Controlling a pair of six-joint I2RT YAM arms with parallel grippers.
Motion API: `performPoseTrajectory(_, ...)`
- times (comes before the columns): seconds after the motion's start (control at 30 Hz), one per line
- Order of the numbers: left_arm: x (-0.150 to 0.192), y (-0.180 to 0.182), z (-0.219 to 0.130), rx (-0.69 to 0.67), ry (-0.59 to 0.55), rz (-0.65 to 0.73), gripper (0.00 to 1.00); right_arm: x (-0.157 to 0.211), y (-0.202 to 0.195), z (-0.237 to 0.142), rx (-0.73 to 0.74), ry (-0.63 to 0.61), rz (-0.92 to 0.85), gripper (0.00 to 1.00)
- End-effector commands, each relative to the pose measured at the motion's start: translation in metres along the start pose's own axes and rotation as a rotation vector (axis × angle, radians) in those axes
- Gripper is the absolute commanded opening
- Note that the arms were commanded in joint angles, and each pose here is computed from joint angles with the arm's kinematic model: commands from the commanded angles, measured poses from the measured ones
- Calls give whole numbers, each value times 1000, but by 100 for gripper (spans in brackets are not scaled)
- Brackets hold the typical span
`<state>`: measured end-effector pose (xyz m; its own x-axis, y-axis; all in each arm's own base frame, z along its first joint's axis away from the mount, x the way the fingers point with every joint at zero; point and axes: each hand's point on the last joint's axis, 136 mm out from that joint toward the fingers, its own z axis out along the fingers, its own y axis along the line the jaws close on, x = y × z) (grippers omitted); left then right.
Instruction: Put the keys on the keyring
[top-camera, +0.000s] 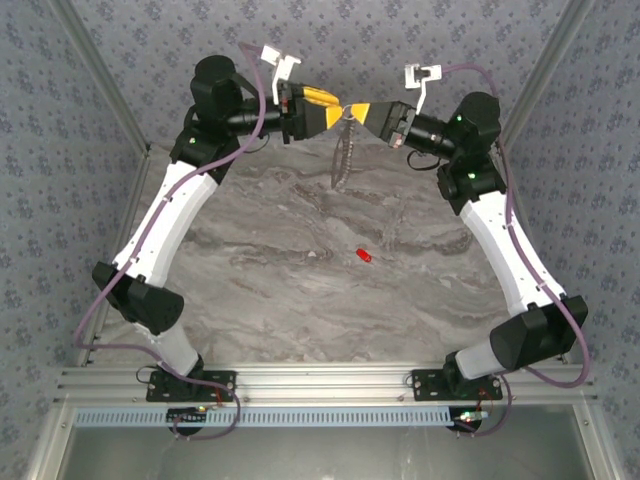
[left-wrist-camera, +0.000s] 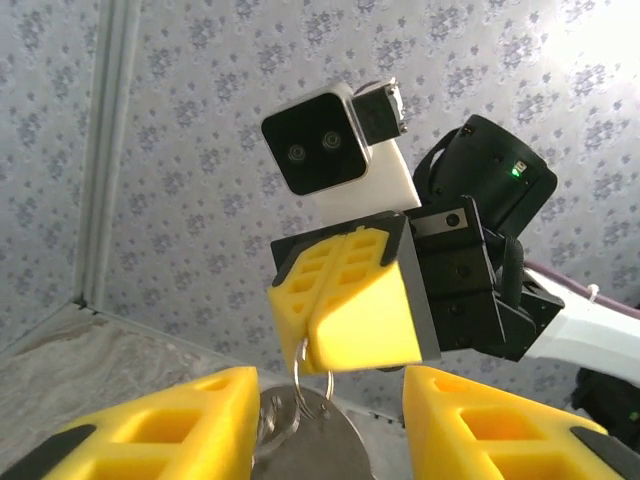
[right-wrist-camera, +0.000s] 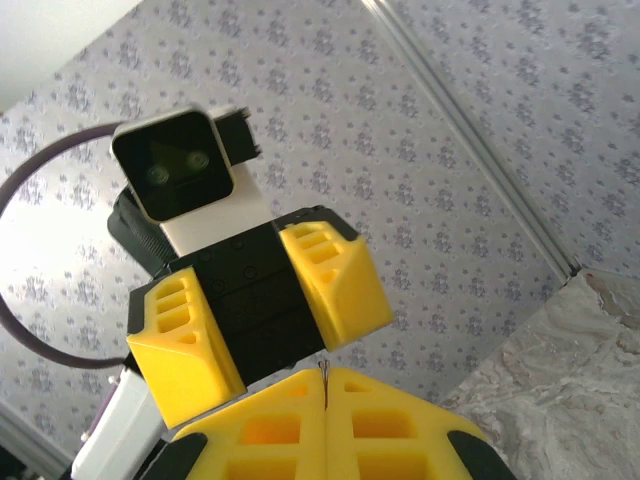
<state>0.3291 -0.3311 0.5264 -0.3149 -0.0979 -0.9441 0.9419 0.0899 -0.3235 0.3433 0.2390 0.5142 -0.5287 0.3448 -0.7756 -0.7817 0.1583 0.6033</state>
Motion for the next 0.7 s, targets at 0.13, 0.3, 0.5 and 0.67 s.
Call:
performPoseTrajectory(0.13, -34, -15, -15, 2, -142, -26, 49, -31, 32, -8, -87, -117, -50, 0)
performPoseTrajectory(0.3, -28, -13, -5, 38, -155, -94, 47, -39, 41, -6, -122, -150, -53, 0)
performPoseTrajectory(0.5, -35, -20, 1, 77, -196, -110, 42, -41, 43, -2, -138, -166, -45, 0)
performPoseTrajectory(0.67, -39, -22, 2, 83, -213, -112, 41, -40, 44, 0, -142, -171, -43, 0)
